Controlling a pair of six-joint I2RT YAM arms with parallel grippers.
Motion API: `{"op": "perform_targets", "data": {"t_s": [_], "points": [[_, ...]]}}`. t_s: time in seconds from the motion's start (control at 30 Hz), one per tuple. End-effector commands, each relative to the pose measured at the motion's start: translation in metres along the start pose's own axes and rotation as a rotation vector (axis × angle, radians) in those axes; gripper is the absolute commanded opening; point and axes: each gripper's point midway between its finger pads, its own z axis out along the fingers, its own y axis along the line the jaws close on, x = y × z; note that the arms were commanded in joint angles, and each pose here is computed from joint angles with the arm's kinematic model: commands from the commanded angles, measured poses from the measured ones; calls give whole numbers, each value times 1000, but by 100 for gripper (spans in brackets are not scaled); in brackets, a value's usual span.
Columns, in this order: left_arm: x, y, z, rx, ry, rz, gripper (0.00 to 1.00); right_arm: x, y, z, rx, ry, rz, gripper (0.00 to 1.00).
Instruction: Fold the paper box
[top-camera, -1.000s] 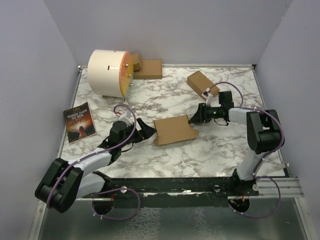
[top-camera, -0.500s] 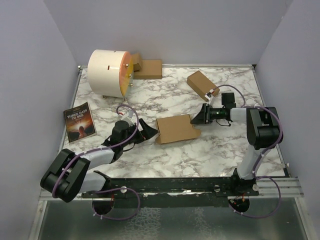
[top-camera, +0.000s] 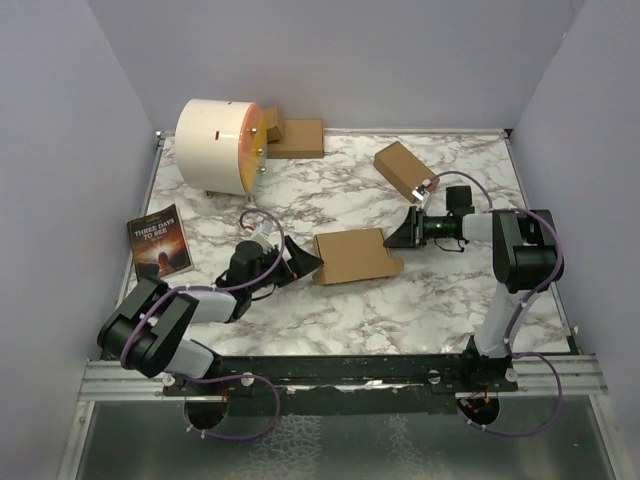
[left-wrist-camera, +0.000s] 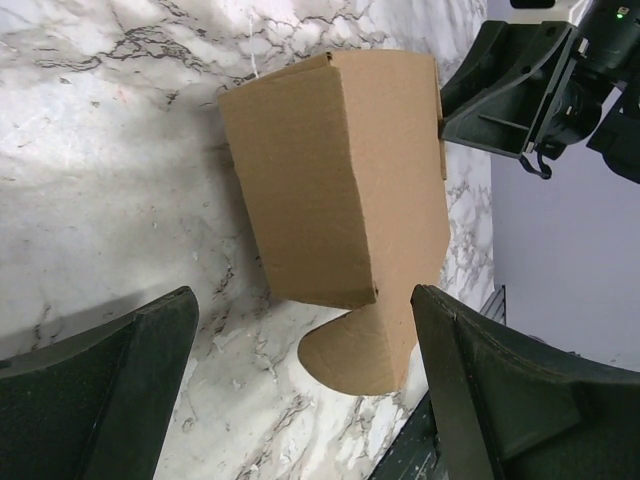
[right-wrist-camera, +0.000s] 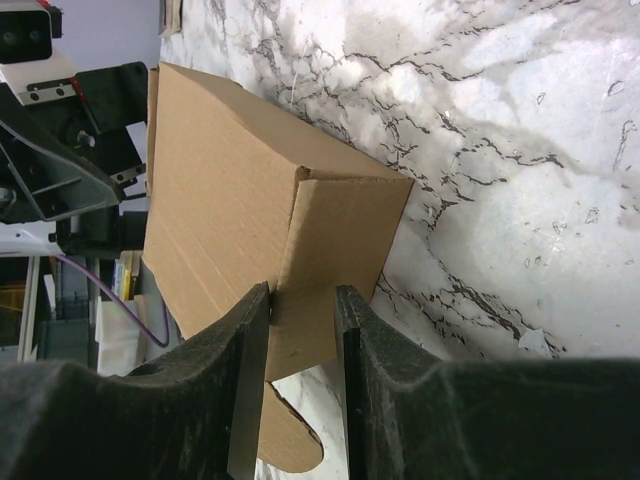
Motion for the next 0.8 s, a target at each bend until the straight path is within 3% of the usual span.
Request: {"op": "perform_targets", "data": {"t_s": [0.0, 0.27, 0.53, 0.77], "points": [[-7, -27, 9, 91, -11, 9, 91, 4, -18, 0, 45, 8, 13, 31], [-5, -19, 27, 29, -23, -39, 90, 6, -19, 0, 45, 13, 18, 31], [-3, -27, 40, 52, -55, -105, 80, 8, -22, 1, 51, 20, 25, 31], [-4, -32, 45, 45, -86, -133, 64, 8, -22, 1, 48, 24, 22, 31]]}}
